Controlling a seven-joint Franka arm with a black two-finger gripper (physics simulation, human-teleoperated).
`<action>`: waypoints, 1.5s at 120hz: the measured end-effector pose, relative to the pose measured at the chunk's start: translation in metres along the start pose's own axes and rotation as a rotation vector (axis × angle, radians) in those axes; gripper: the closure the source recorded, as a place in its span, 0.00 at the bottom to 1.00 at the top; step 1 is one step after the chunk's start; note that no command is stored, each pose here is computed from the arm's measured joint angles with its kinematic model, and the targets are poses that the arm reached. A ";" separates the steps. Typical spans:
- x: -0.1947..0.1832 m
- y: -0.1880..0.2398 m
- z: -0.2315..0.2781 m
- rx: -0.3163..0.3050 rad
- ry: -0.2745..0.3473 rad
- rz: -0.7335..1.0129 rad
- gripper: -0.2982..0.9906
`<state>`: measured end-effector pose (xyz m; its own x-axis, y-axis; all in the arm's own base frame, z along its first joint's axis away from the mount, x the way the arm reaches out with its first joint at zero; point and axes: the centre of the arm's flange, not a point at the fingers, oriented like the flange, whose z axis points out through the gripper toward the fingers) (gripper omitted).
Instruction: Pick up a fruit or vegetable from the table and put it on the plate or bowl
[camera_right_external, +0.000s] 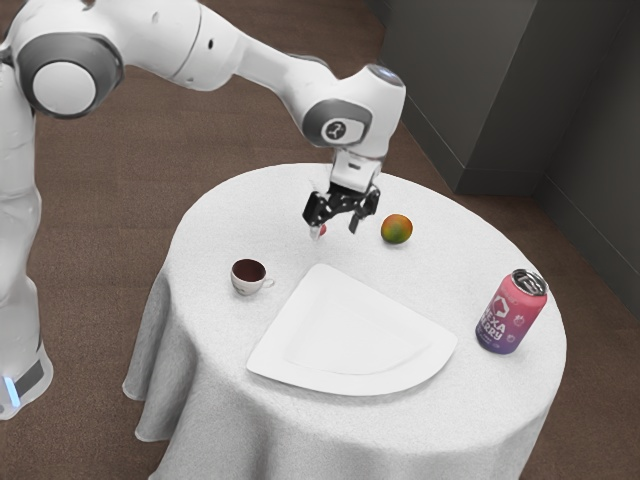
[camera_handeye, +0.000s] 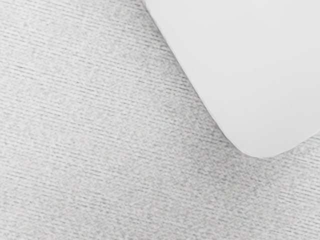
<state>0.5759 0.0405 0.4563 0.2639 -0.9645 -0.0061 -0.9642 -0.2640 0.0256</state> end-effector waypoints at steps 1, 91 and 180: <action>-0.001 0.000 0.000 0.000 0.000 -0.002 0.23; -0.059 -0.018 0.016 -0.012 -0.019 -0.072 0.23; -0.066 -0.025 0.037 -0.036 -0.019 -0.052 0.25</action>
<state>0.5814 0.1103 0.4188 0.3126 -0.9495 -0.0270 -0.9476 -0.3137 0.0605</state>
